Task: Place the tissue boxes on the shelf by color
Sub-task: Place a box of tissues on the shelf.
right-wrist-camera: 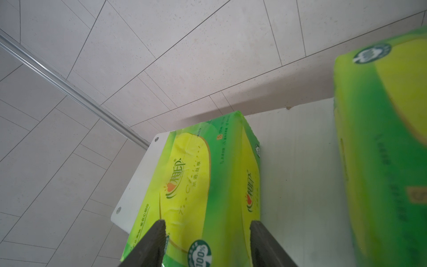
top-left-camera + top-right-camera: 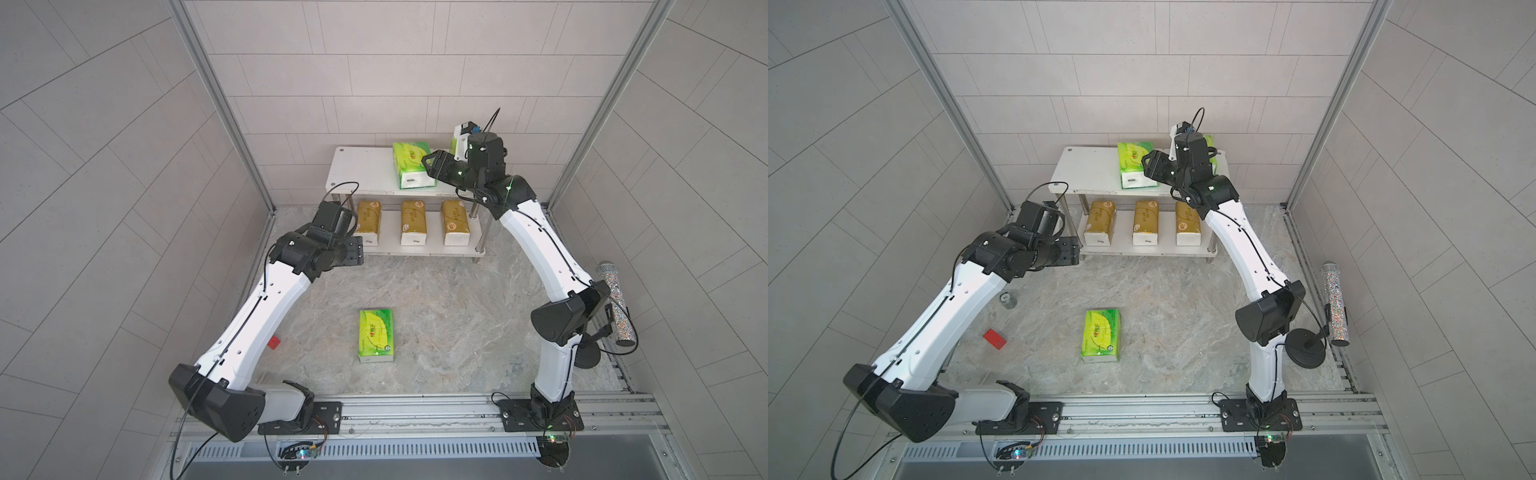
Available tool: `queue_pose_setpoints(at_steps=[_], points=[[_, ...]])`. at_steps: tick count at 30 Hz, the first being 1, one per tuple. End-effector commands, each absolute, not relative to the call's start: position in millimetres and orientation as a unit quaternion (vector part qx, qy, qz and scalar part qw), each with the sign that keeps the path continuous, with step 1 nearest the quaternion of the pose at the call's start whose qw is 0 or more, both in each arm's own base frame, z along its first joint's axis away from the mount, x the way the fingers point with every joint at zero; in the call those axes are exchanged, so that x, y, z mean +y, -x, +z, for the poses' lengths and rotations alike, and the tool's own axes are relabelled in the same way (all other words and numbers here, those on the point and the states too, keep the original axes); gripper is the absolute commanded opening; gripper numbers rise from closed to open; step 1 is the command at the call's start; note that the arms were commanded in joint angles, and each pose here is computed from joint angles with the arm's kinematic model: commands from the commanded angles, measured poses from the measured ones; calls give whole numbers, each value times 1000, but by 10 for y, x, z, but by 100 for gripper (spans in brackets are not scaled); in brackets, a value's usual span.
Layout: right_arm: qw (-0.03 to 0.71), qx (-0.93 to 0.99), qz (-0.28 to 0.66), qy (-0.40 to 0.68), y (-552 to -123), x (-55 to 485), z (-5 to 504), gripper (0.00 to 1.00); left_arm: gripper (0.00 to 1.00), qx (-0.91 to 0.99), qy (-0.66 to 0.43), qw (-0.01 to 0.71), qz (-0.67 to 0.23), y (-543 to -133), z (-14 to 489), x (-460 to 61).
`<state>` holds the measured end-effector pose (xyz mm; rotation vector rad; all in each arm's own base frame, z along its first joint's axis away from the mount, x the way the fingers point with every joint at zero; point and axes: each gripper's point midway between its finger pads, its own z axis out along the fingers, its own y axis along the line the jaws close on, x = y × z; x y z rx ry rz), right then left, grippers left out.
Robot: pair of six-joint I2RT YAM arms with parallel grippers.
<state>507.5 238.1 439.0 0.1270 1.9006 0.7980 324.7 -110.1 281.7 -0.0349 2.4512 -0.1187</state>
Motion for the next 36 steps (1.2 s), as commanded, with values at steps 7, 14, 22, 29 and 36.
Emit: queue_pose_setpoints(at_steps=[7,14,22,29,36], points=[[505,793,334,-67,-5075,2521,4294,56,76,940,11,340,-34,-3193,2795,-1048],[499,808,300,-88,-5058,2415,4160,50,76,940,13,339,-32,-3170,2786,-1031],[501,814,269,-118,-5063,2334,4075,44,76,939,14,341,-33,-3166,2796,-1030],[515,806,246,-158,-5102,2233,4071,39,76,940,13,340,-33,-3143,2777,-1019],[536,793,225,-182,-5134,2171,4127,38,76,940,12,340,-32,-3133,2769,-1015]])
